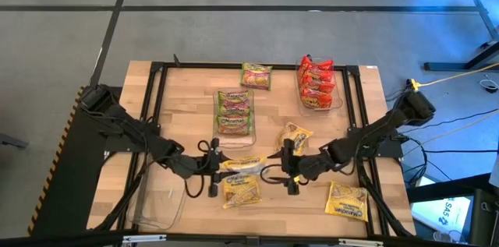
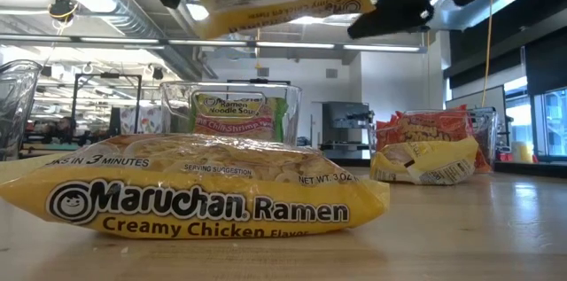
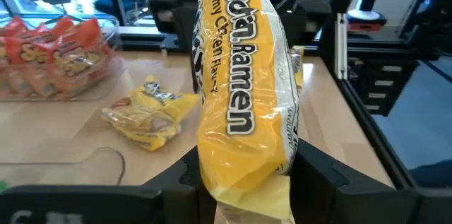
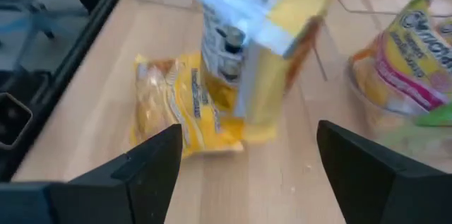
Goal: Sort Maruchan noodles
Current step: Put the yellow noodle pack into the bottom left transparent bin
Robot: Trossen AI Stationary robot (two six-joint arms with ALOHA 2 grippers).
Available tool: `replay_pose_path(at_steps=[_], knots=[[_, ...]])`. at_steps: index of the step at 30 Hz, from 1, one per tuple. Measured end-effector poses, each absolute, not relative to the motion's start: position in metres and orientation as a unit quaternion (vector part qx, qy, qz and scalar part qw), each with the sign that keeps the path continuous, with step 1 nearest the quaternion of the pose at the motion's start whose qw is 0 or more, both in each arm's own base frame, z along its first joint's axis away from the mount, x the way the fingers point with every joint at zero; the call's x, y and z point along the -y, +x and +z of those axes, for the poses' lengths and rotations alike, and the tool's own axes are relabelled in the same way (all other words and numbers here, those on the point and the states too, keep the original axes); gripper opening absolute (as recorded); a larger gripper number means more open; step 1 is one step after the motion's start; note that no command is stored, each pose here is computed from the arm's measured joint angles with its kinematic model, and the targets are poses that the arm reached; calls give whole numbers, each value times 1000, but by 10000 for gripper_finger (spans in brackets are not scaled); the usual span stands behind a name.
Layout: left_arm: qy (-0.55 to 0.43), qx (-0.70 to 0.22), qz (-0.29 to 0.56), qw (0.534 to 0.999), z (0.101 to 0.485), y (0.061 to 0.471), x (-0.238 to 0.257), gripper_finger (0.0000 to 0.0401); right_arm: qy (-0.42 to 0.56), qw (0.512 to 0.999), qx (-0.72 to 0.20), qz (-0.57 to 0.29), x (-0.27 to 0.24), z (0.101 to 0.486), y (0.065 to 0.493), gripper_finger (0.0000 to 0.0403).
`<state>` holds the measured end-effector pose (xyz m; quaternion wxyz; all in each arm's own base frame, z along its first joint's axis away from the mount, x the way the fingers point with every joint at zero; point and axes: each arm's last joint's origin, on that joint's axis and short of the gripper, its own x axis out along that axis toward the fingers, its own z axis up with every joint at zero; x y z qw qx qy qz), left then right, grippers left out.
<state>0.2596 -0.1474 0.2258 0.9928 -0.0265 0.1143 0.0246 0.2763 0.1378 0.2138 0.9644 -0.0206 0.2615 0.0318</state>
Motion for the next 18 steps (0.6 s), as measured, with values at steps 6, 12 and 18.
replay_pose_path(at_steps=[6,12,18], knots=[[-26,-115,27,993,226,260,147,126,-28,976,-213,40,-148,198,296,298],[-18,-127,29,991,219,262,148,126,-57,989,-131,38,-154,195,311,271],[-16,-129,30,991,217,263,148,127,-83,989,-121,26,-144,187,322,189]])
